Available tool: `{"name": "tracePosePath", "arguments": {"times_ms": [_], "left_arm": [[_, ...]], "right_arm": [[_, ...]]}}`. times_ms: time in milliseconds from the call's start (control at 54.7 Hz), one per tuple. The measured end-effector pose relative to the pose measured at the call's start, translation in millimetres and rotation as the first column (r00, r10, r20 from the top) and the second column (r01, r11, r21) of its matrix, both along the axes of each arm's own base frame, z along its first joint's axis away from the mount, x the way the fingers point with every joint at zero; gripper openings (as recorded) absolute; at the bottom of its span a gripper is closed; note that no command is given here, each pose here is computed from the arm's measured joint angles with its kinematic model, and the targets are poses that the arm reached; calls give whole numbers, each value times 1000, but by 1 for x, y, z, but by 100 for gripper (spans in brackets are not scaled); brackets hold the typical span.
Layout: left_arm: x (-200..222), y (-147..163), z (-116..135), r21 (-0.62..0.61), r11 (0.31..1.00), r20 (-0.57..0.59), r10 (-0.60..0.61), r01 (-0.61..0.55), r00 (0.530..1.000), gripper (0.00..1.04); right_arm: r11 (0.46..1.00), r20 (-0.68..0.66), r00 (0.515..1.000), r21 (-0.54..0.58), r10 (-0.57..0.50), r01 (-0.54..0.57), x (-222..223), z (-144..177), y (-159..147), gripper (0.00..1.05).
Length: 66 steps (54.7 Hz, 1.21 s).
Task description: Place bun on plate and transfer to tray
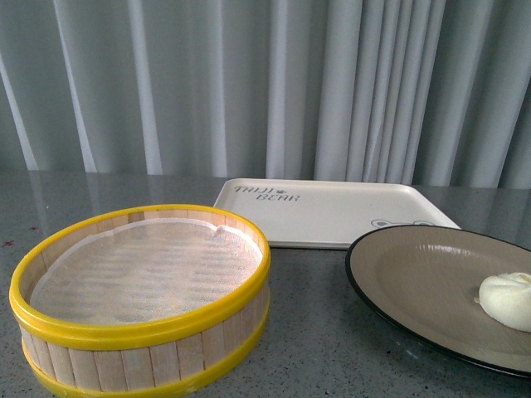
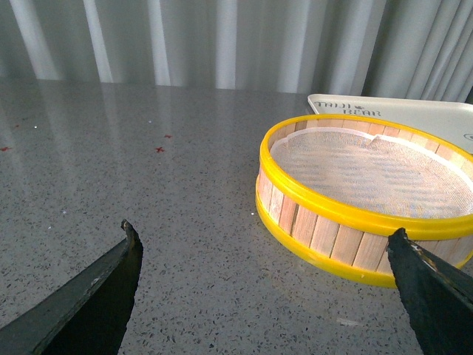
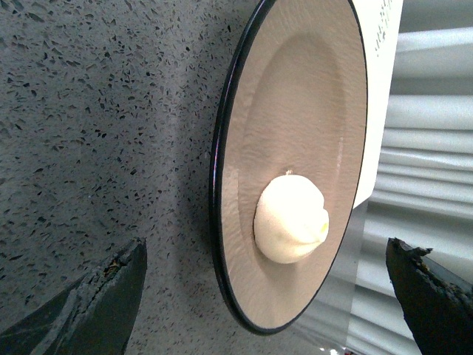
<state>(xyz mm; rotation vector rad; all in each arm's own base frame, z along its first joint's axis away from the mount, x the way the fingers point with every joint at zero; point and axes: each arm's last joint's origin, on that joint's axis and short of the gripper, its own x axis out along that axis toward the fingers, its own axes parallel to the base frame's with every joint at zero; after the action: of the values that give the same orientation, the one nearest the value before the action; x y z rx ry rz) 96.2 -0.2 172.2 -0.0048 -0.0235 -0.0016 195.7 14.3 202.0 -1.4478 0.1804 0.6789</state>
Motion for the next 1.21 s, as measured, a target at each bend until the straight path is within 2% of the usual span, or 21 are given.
{"name": "tracePosePath", "arguments": {"times_ms": [256,1097,1170,1207], "left_arm": [[0,0,0,0,1000,0,0,0,1000,98],[0,0,0,0,1000,0,0,0,1000,98],[0,0,0,0,1000,0,0,0,1000,98],[0,0,0,0,1000,0,0,0,1000,98]], "right_arm": [[999,19,999,-16,49,-48,16,-10,11,96],[997,17,997,-25,69,-69,44,-30,22,96],[997,18,997,-26,69,-68,45,-30,22,88],[997,20,997,-26,68,-67,46,-30,22,79]]}}
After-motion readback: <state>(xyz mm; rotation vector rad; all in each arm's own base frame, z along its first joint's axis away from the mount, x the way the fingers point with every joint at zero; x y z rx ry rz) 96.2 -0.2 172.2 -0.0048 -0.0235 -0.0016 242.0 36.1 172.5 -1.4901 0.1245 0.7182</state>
